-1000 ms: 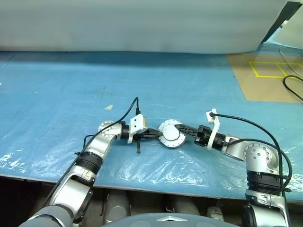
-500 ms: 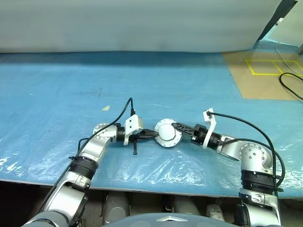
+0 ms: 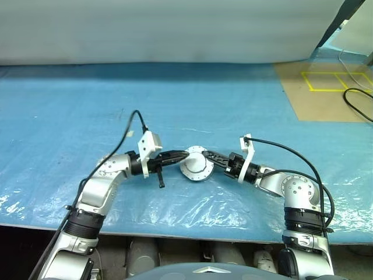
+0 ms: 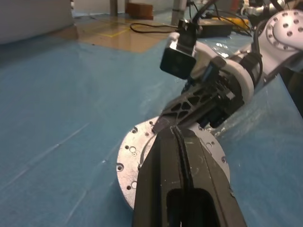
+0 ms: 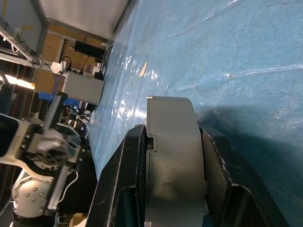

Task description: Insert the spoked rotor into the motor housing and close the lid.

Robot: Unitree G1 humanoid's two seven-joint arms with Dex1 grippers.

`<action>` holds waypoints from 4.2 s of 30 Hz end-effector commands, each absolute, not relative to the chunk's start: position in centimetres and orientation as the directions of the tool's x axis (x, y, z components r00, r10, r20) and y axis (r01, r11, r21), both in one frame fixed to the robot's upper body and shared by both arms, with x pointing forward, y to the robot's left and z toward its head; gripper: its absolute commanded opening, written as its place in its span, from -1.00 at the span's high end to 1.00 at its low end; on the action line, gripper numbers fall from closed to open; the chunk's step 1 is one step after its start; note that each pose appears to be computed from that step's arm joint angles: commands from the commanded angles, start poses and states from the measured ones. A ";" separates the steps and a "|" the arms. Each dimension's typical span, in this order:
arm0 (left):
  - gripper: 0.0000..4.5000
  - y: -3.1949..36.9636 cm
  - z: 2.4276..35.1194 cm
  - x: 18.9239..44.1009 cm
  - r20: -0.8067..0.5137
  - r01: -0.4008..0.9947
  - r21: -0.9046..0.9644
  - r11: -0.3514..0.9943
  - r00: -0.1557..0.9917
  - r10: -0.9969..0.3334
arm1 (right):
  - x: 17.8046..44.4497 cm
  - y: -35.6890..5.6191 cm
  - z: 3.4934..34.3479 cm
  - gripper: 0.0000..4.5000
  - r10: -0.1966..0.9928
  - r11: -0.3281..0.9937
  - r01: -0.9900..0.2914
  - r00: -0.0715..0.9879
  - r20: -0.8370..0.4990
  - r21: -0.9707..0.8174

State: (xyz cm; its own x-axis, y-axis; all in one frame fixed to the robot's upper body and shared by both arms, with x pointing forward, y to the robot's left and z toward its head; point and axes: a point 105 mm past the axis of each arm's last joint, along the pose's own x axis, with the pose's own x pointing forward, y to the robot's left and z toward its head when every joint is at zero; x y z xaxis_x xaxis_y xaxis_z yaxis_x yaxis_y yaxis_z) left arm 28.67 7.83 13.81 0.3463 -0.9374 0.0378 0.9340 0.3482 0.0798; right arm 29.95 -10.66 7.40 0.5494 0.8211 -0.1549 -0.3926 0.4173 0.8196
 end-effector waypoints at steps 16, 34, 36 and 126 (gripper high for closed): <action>0.17 14.0 12.7 27.9 0.194 0.706 -0.617 0.348 0.564 -0.803 | 31.8 -7.4 15.7 0.48 0.865 0.139 -0.511 0.479 0.147 0.848; -1.00 13.8 13.3 27.0 0.351 0.598 -0.798 0.078 0.566 -0.746 | 33.0 -6.1 19.8 0.48 0.865 0.053 -0.562 0.439 0.243 0.826; -1.00 13.2 13.7 27.4 0.368 0.609 -0.790 0.069 0.561 -0.741 | 33.0 -6.0 20.1 0.48 0.870 0.048 -0.567 0.428 0.245 0.822; -0.18 25.9 16.1 39.3 0.305 0.335 -0.662 0.671 0.938 -0.167 | 34.3 -8.3 16.0 -0.08 0.817 0.419 -0.600 0.576 0.005 0.682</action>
